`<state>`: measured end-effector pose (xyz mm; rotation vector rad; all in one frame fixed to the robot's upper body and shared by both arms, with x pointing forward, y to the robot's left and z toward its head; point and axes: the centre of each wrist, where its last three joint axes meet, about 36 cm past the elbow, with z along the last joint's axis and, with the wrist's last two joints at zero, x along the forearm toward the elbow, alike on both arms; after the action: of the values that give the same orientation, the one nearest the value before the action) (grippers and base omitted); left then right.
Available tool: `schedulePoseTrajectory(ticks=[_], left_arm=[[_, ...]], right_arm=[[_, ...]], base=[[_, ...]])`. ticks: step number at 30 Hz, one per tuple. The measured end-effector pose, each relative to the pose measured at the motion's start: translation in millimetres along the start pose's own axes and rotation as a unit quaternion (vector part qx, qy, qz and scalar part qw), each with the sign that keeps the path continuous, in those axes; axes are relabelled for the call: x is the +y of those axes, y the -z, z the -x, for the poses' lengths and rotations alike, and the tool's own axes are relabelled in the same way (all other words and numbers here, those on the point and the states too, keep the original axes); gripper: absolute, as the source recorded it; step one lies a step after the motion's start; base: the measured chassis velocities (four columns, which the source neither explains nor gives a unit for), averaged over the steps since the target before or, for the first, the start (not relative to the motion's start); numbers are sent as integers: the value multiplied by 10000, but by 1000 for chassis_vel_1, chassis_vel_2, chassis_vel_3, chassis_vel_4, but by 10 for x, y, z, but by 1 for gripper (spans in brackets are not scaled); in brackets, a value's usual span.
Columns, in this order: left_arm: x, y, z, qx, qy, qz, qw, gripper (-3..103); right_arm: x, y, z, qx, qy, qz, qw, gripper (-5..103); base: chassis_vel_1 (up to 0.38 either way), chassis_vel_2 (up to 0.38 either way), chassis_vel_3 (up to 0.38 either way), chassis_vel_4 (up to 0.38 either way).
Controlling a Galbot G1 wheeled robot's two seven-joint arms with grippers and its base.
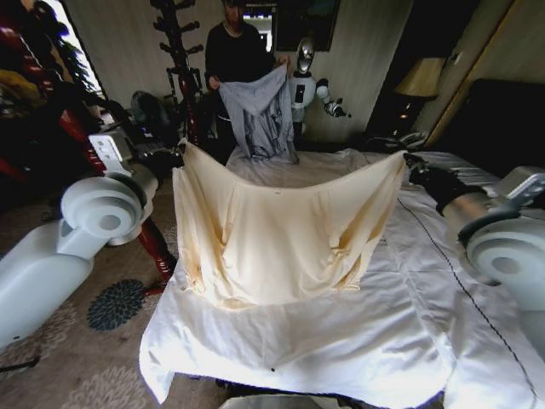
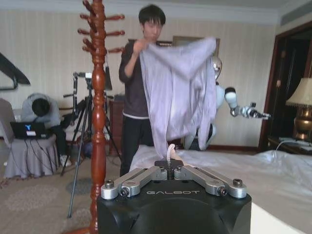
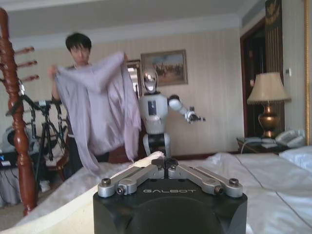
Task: Pick up the clothes from the bed and hang them on the clothes hanger.
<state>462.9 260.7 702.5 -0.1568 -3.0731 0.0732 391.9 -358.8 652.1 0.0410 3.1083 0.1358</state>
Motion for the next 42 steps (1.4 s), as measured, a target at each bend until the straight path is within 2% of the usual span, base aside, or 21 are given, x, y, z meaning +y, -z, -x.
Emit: schedulePoseTrajectory(ticks=[1,6,8,11,12,17,18,23,26,28,32,40,42], left_arm=[[0,0,0,0,0,0,10000,1],[-107,-543,339,461,-59,-105,9989,1],[-120,-653,402,541,-72,-138,9984,1],[-186,-1089,593,830,-210,-373,9956,1],[-186,-1089,593,830,-210,-373,9956,1],[-382,-1758,840,1206,-259,-827,9889,1],[-382,-1758,840,1206,-259,-827,9889,1],[-483,-2221,1096,1476,-180,-1144,9823,1],[-489,-2314,1169,1543,-114,-1252,9800,1],[-490,-2405,1265,1563,-66,-1436,9772,1],[-416,-2462,1308,1590,-7,-1525,9754,1],[-215,-2498,1218,1661,-54,-1785,9698,1],[-175,-2466,1172,1740,-128,-1976,9646,-2]], right_arm=[[0,0,0,0,0,0,10000,0],[-33,-767,398,542,-223,131,9982,0],[-40,-926,467,626,-260,127,9976,0],[-41,-1366,616,890,-379,181,9951,0],[-41,-1366,616,890,-379,181,9951,0],[-67,-1810,729,1154,-538,224,9916,0],[-67,-1810,729,1154,-538,224,9916,0],[-74,-2117,826,1325,-673,330,9883,0],[-64,-2190,849,1350,-701,328,9878,0],[-35,-2260,859,1371,-717,349,9873,0],[-31,-2264,831,1368,-720,359,9873,0],[-6,-2204,763,1296,-688,345,9886,0],[11,-2192,752,1282,-681,322,9889,0]], base=[[0,0,0,0],[0,0,0,0],[0,0,0,0],[0,0,0,0],[0,0,0,0],[0,0,0,0],[0,0,0,0],[0,0,0,0],[0,0,0,0],[0,0,0,0],[0,0,0,0],[0,0,0,0],[0,0,0,0]])
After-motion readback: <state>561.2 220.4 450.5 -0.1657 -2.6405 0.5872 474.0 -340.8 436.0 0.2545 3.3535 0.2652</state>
